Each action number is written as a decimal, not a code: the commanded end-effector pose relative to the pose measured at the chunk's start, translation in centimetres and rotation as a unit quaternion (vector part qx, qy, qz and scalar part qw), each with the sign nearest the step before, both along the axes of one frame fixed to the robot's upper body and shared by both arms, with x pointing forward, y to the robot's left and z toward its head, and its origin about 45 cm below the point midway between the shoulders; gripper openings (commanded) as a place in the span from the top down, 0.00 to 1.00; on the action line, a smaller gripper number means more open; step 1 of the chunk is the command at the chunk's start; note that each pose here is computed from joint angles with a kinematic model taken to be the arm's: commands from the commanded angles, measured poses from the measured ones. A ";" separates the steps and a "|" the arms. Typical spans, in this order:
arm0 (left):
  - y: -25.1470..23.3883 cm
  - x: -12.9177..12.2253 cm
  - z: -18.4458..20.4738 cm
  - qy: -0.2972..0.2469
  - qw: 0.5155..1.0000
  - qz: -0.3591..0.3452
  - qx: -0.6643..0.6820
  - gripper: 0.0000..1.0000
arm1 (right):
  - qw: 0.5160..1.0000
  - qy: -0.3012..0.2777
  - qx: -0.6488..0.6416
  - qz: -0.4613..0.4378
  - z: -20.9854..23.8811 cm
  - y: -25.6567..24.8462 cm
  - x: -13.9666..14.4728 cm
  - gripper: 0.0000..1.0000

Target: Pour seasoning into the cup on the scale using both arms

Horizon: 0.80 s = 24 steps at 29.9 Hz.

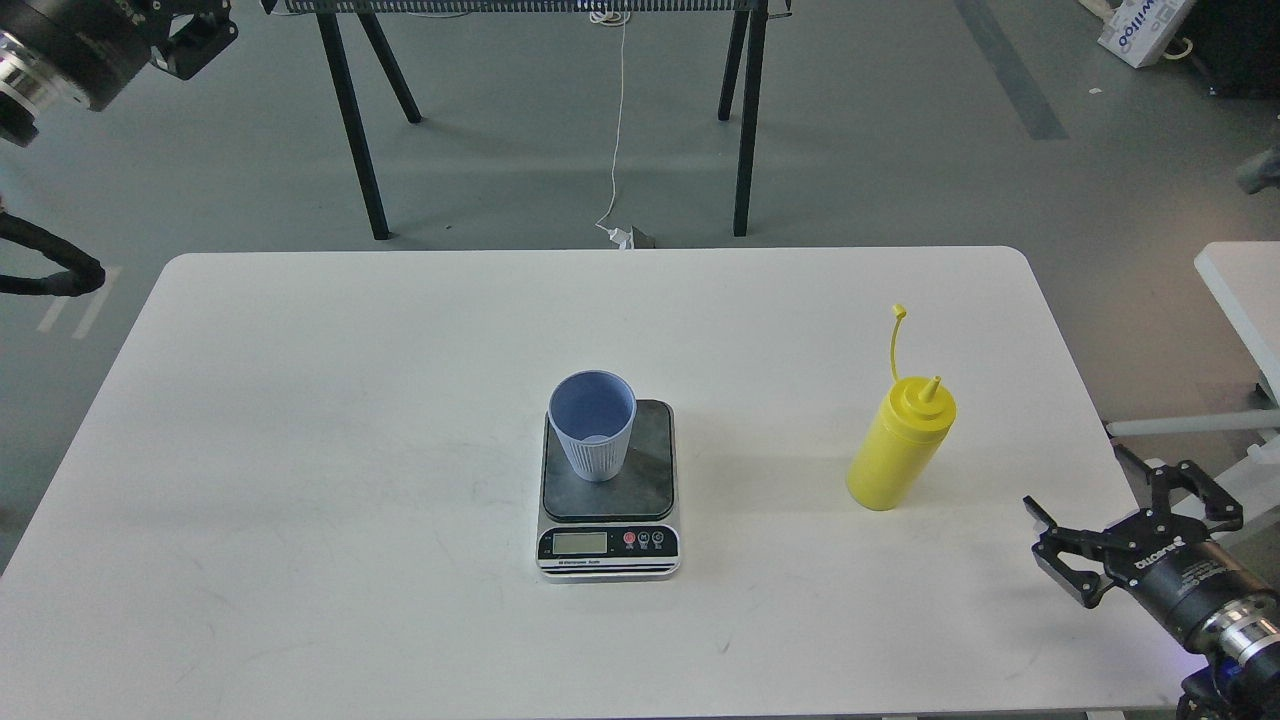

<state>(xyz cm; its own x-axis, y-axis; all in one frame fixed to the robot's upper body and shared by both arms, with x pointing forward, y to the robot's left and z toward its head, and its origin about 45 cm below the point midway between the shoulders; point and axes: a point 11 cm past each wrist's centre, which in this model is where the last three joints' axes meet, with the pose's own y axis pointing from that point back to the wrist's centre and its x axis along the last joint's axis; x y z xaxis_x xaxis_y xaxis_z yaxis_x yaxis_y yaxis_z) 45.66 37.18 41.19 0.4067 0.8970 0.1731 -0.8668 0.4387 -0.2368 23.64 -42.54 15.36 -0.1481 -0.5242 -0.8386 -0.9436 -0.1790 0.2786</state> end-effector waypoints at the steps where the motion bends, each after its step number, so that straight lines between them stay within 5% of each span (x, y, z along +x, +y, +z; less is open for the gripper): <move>1: 0.1 0.3 -0.4 0.003 1.000 0.005 -0.001 0.00 | 0.996 -0.081 -0.027 0.029 4.6 0.5 4.8 0.02; 12: 1.4 1.9 -1.0 0.011 0.996 0.026 -0.085 0.01 | 0.952 -0.280 -0.115 0.044 16.8 1.5 16.2 0.00; 24: 0.7 3.2 -2.7 0.028 0.975 0.014 -0.219 0.00 | 0.971 -0.220 -0.096 -0.008 14.3 1.5 23.8 0.00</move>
<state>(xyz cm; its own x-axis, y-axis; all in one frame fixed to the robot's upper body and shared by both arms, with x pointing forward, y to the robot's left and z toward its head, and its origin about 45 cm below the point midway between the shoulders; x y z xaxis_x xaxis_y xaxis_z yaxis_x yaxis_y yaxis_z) 48.83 38.05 39.22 0.3785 0.9071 -0.1844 -0.8883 0.3000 -0.3478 45.94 -41.47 30.90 0.2414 -0.6992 -0.6729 -0.9704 -0.1772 -0.1640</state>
